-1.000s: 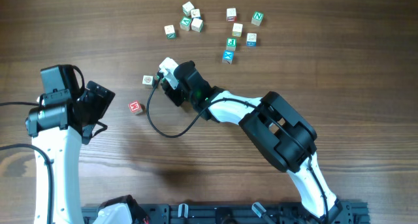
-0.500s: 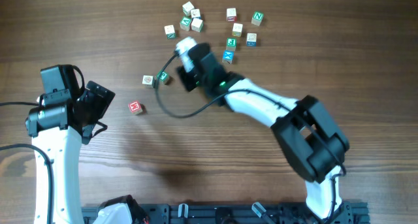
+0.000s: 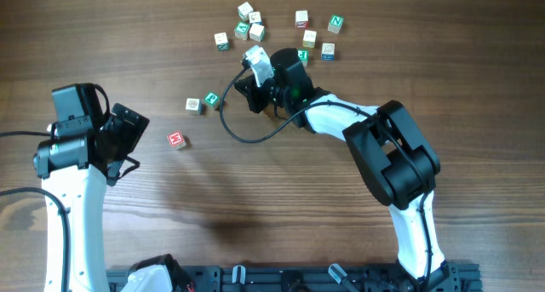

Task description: Form a circle

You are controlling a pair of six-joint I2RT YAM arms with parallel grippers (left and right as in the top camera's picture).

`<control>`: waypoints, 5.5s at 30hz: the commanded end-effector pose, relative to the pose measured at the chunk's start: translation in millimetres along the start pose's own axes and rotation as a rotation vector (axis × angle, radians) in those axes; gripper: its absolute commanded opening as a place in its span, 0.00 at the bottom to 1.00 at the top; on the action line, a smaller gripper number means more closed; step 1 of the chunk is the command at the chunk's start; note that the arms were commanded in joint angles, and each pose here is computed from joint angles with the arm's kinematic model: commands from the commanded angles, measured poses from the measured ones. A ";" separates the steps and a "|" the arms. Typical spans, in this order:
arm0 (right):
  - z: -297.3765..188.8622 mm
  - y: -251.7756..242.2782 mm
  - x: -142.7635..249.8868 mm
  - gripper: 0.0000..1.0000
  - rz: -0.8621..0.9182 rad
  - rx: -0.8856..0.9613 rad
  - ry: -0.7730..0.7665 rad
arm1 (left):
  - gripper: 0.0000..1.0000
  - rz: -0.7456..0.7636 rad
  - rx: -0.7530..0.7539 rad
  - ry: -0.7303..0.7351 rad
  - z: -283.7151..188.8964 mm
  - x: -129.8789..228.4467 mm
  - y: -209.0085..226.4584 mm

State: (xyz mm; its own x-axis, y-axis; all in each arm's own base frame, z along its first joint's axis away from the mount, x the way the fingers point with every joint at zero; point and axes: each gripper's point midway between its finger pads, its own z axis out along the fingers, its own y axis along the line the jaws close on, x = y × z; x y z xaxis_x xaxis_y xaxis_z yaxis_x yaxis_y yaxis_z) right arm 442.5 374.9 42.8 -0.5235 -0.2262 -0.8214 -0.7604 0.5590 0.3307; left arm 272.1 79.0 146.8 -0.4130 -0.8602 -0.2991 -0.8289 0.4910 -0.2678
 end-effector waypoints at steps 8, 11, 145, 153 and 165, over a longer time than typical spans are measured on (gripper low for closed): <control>17.0 19.9 12.4 0.04 -0.052 -0.080 -0.010 | 1.00 -0.010 -0.010 0.004 3.2 0.4 2.5; 17.2 21.1 8.1 0.04 -0.062 -0.082 -0.028 | 1.00 -0.010 -0.010 0.004 3.2 0.4 2.5; -293.8 -103.8 61.9 1.00 0.804 1.026 0.152 | 0.36 0.371 -0.024 0.015 137.7 48.1 -30.2; -293.8 -103.8 61.9 1.00 0.804 1.026 0.153 | 0.97 0.377 -0.004 0.003 134.3 46.2 -38.6; -293.8 -103.8 61.9 1.00 0.804 1.026 0.153 | 1.00 0.541 0.283 -0.060 25.1 68.5 -149.2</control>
State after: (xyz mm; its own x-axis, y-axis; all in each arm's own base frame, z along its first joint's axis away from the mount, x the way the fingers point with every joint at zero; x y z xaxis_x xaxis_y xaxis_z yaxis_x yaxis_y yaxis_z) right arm 374.6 70.8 90.8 -0.7934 0.3957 -0.4624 0.3727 0.9166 0.1449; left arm 365.4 -6.8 119.6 -0.7005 -0.5346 -0.4727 -0.4908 0.8418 -0.2248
